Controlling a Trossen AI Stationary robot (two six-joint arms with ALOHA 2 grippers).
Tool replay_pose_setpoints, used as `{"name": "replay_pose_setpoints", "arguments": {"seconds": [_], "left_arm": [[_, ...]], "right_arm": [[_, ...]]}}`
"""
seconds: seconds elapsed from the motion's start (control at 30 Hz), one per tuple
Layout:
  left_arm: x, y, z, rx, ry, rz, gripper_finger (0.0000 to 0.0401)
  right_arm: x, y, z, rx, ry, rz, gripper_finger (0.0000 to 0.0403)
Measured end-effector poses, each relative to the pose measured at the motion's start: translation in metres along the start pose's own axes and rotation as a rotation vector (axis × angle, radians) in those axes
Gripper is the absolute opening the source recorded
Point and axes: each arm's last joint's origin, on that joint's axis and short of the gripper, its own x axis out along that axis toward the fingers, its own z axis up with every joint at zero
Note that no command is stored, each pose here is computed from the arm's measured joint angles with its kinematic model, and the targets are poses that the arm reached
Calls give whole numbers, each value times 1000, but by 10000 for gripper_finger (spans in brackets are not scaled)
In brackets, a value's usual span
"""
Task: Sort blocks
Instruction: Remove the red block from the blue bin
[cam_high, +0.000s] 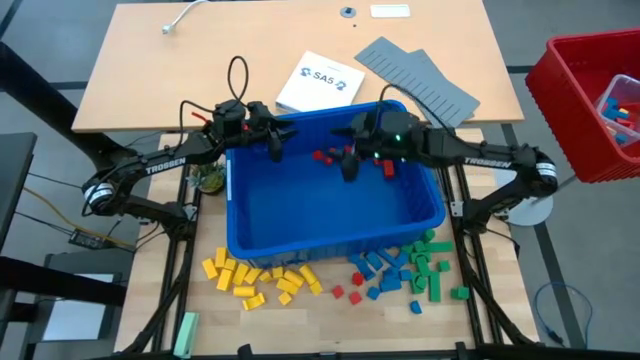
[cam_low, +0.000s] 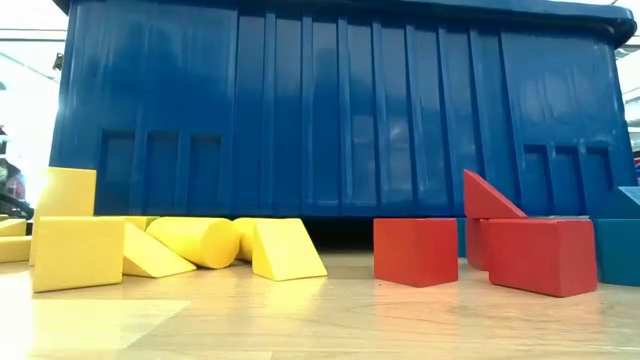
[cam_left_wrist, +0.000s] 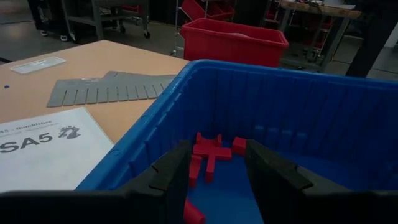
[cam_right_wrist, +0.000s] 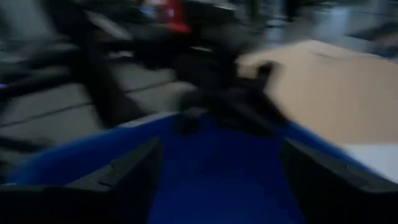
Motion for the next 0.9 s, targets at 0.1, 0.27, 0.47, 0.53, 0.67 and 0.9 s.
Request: {"name": "replay_pose_setpoints", "arguments": {"seconds": [0.1, 0.27, 0.47, 0.53, 0.67, 0.9], "left_arm": [[0, 0, 0, 0, 0, 0, 163], [0, 0, 0, 0, 0, 0, 163], [0, 0, 0, 0, -1, 0, 163], [0, 0, 0, 0, 0, 0, 163], [0, 0, 0, 0, 1, 0, 163], [0, 0, 0, 0, 0, 0, 163]], "right_arm": [[4, -25, -4, -12, 48, -152, 314], [6, -60, -13, 9, 139, -329, 298], [19, -84, -26, 41, 208, -395, 286], [27, -92, -36, 18, 274, -392, 283], [45, -110, -67, -10, 476, -356, 277], [54, -138, -106, -83, 756, -367, 268]]}}
